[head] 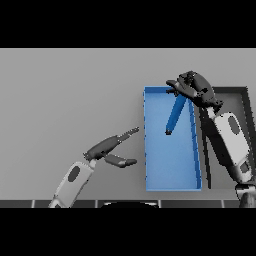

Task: Pick up the blue pipe and place it into the blue bin.

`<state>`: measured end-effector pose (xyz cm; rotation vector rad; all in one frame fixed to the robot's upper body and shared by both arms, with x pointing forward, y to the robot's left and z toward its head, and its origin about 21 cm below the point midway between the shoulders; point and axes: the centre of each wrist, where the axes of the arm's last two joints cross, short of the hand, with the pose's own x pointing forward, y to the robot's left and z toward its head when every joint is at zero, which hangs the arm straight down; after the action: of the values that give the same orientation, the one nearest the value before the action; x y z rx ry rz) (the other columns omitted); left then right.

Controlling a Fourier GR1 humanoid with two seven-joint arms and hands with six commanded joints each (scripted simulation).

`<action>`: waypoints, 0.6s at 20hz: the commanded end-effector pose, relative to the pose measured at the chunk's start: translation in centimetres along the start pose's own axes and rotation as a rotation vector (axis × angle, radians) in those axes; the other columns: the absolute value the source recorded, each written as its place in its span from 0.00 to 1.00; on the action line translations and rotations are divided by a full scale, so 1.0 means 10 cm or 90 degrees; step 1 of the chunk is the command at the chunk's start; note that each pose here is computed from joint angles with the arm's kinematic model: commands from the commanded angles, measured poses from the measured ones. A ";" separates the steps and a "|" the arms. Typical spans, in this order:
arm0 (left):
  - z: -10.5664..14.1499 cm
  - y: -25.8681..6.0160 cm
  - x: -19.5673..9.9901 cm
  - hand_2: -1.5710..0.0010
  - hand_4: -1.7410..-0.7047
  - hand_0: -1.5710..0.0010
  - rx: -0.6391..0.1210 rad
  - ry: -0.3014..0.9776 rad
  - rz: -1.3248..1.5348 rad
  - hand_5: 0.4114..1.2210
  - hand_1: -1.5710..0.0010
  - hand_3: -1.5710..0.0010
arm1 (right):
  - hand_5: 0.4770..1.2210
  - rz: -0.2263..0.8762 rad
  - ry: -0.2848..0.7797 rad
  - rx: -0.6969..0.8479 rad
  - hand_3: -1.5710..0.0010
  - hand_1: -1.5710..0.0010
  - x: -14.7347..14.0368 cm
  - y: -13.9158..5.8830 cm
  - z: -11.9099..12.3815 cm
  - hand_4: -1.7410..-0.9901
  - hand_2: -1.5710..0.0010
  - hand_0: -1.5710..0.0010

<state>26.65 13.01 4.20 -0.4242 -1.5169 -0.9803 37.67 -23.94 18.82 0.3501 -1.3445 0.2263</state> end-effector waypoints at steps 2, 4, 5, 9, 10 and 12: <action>-0.01 -0.05 -0.01 1.00 0.83 1.00 -0.003 -0.005 0.000 0.06 1.00 1.00 | 0.87 -0.002 0.066 -0.016 0.00 0.00 -0.26 -0.04 0.04 0.00 0.00 0.00; 0.00 -0.06 -0.03 1.00 0.83 1.00 -0.005 0.001 0.001 0.06 1.00 1.00 | 0.87 0.002 0.120 -0.031 0.00 0.00 -0.45 -0.09 0.06 0.11 0.00 0.00; 0.01 -0.06 -0.02 1.00 0.83 1.00 -0.005 0.000 0.001 0.06 1.00 1.00 | 0.87 0.004 0.141 -0.031 0.00 0.00 -0.52 -0.10 0.07 0.16 0.00 0.00; 0.04 0.00 0.01 1.00 0.83 1.00 -0.004 -0.003 0.002 0.05 1.00 1.00 | 0.90 -0.002 0.268 -0.064 0.43 0.26 -0.81 -0.15 0.07 0.32 0.29 0.17; 0.02 -0.04 0.01 1.00 0.83 1.00 -0.006 0.000 0.006 0.05 1.00 1.00 | 0.92 -0.002 0.283 -0.064 0.54 0.41 -0.83 -0.13 0.06 0.38 0.43 0.33; -0.02 -0.05 0.03 1.00 0.82 1.00 -0.005 0.002 0.004 0.05 1.00 1.00 | 0.91 0.004 0.329 -0.065 0.71 0.62 -0.90 -0.10 0.00 0.54 0.64 0.57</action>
<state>26.37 12.50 4.30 -0.4311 -1.5082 -0.9824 36.09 -24.55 9.84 0.1833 -0.8431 0.2349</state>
